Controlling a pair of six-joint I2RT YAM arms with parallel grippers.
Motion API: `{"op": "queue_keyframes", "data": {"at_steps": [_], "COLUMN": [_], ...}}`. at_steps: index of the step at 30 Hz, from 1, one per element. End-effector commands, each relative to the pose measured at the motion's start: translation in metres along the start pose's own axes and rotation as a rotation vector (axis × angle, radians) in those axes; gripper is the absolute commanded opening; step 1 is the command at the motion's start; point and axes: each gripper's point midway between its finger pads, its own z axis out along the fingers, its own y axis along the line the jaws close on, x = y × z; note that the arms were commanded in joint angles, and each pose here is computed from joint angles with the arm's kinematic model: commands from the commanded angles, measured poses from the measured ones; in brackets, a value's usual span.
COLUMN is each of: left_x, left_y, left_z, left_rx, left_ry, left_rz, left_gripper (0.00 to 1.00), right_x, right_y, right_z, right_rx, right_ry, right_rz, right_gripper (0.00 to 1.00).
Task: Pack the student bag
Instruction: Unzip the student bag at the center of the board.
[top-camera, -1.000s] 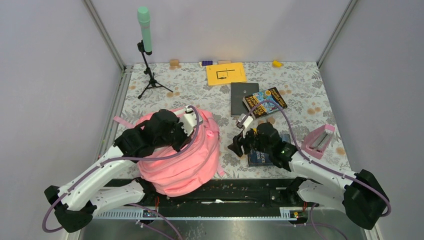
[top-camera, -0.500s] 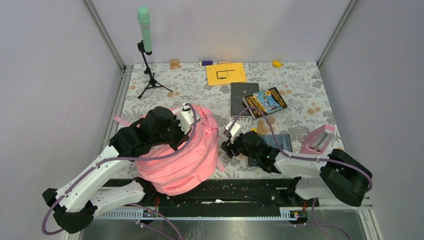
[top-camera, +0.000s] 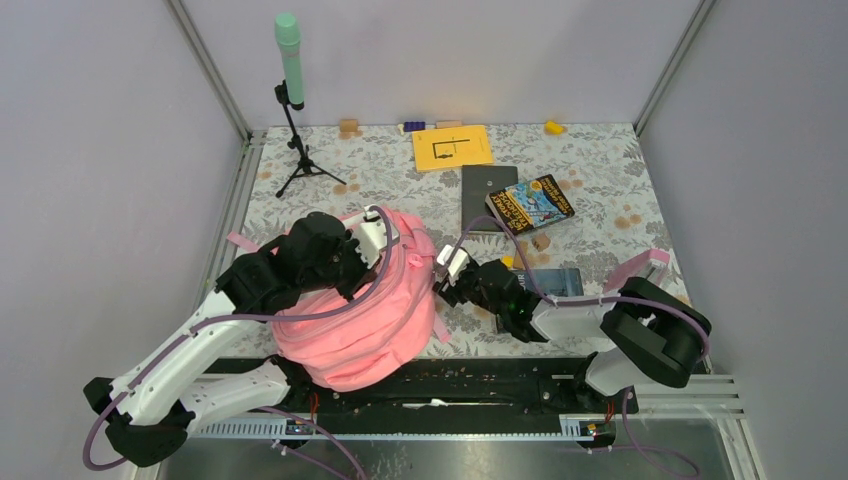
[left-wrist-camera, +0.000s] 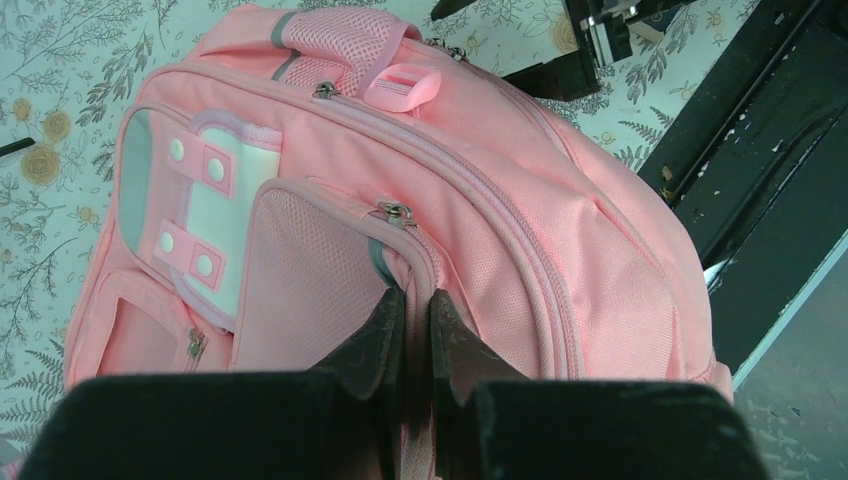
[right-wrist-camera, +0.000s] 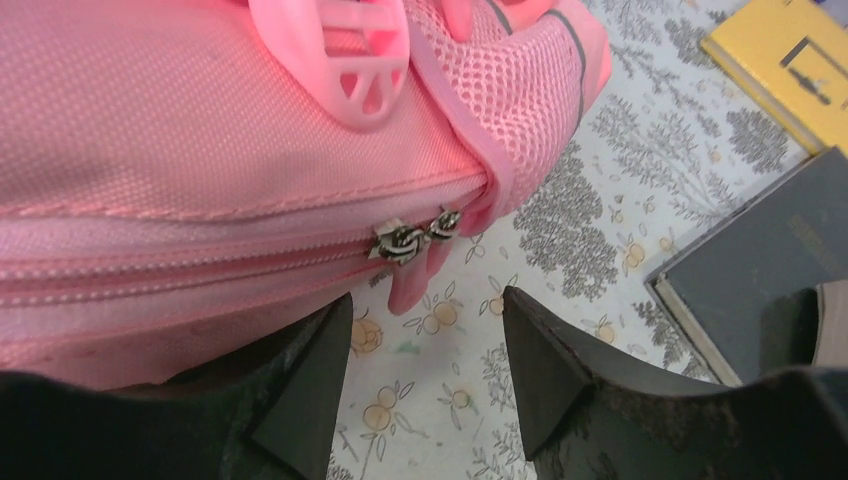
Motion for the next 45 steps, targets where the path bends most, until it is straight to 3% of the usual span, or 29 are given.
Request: {"op": "queue_keyframes", "data": {"at_steps": [1, 12, 27, 38, 45], "left_x": [-0.051, -0.05, -0.054, -0.076, -0.084], "left_y": [0.007, 0.01, 0.048, 0.048, 0.024], "left_z": [-0.019, -0.017, -0.007, 0.014, 0.029], "left_rx": [-0.027, -0.038, -0.246, -0.22, -0.077], "left_ry": [-0.181, -0.178, -0.173, -0.233, -0.283], "left_rz": [0.034, 0.031, -0.034, -0.048, -0.01], "left_gripper": [0.0, 0.0, 0.0, 0.0, 0.0], "right_x": [-0.043, -0.049, -0.021, 0.008, 0.013], "right_y": [-0.015, 0.006, 0.023, 0.034, 0.024], "right_z": [0.012, 0.006, -0.045, -0.069, -0.057], "right_rx": [0.057, -0.07, -0.168, -0.188, -0.097], "right_ry": [-0.148, -0.158, 0.047, 0.278, 0.269], "right_rz": [-0.114, -0.132, 0.012, 0.168, 0.219], "right_gripper": [0.6, 0.0, 0.0, 0.03, 0.11]}}
